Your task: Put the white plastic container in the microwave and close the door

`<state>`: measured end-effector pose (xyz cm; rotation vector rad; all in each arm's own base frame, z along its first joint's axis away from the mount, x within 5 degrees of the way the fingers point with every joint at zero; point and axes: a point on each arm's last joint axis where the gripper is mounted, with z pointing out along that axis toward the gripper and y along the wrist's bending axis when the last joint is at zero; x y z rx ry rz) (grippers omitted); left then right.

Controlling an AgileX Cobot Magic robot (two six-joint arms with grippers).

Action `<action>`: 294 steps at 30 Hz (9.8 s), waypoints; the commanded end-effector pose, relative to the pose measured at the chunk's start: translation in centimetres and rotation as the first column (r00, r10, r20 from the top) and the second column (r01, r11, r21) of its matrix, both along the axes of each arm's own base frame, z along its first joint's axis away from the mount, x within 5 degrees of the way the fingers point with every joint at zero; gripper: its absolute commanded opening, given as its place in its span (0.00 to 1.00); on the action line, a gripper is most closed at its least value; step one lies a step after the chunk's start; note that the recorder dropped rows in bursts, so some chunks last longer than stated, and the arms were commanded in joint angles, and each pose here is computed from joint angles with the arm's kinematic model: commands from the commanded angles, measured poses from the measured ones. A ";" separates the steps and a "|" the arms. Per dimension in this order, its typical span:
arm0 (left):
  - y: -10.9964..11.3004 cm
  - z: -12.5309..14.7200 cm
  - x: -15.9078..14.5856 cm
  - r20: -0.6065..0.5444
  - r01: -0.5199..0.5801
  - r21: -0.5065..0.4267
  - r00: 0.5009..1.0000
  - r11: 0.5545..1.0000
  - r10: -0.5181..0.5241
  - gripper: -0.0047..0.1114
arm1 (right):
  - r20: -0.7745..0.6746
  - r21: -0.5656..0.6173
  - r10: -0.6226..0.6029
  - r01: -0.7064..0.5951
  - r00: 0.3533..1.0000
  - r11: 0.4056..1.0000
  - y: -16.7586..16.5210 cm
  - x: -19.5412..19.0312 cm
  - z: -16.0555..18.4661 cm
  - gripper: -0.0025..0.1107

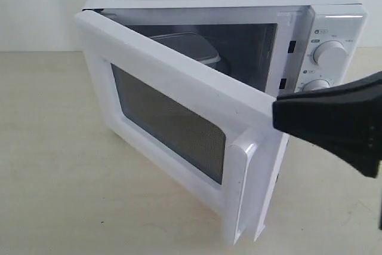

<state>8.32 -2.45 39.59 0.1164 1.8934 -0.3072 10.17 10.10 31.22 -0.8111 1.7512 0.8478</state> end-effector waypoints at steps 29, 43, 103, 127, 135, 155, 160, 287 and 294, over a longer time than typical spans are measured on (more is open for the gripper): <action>1.0 -7.1 -3.1 -0.168 -0.129 -0.045 0.978 0.991 0.120 0.08 | -0.095 -0.046 -0.395 0.392 0.914 0.919 0.5 9.3 -2.2 0.02; 1.0 -7.0 -3.0 -0.152 -0.133 -0.046 0.981 0.990 0.125 0.08 | -0.138 -0.154 -0.493 0.473 0.859 0.867 2.2 15.8 -4.2 0.02; 1.3 -7.0 -3.0 -0.151 -0.146 -0.010 0.978 0.989 0.142 0.08 | 0.001 0.040 -0.528 0.528 0.849 0.848 -3.5 2.8 -3.6 0.02; 1.3 -7.0 -3.0 -0.151 -0.146 -0.010 0.978 0.989 0.142 0.08 | 0.197 0.340 -0.808 0.734 0.556 0.588 -9.3 -3.9 -3.9 0.02; 1.3 -7.0 -3.0 -0.151 -0.146 -0.010 0.978 0.989 0.142 0.08 | 0.094 0.171 -0.843 0.825 0.530 0.538 -9.8 -3.2 -10.9 0.02; 1.3 -7.0 -3.0 -0.148 -0.146 -0.011 0.979 0.989 0.143 0.08 | 0.293 0.243 -0.809 0.779 0.509 0.578 -9.8 -4.4 -9.7 0.02; 1.3 -7.0 -3.0 -0.148 -0.146 -0.011 0.979 0.989 0.143 0.08 | 0.315 0.211 -0.788 0.771 0.529 0.601 -9.6 -4.4 -9.9 0.02; 1.5 -6.9 -2.6 -0.073 -0.138 0.052 0.987 0.989 0.142 0.08 | 0.148 -0.072 -0.823 0.836 0.548 0.544 -10.0 -4.8 -13.0 0.02; 1.8 -9.7 -0.4 0.236 -0.185 0.087 0.958 0.979 0.161 0.08 | 0.148 -0.072 -0.823 0.836 0.548 0.544 -10.0 -4.8 -13.0 0.02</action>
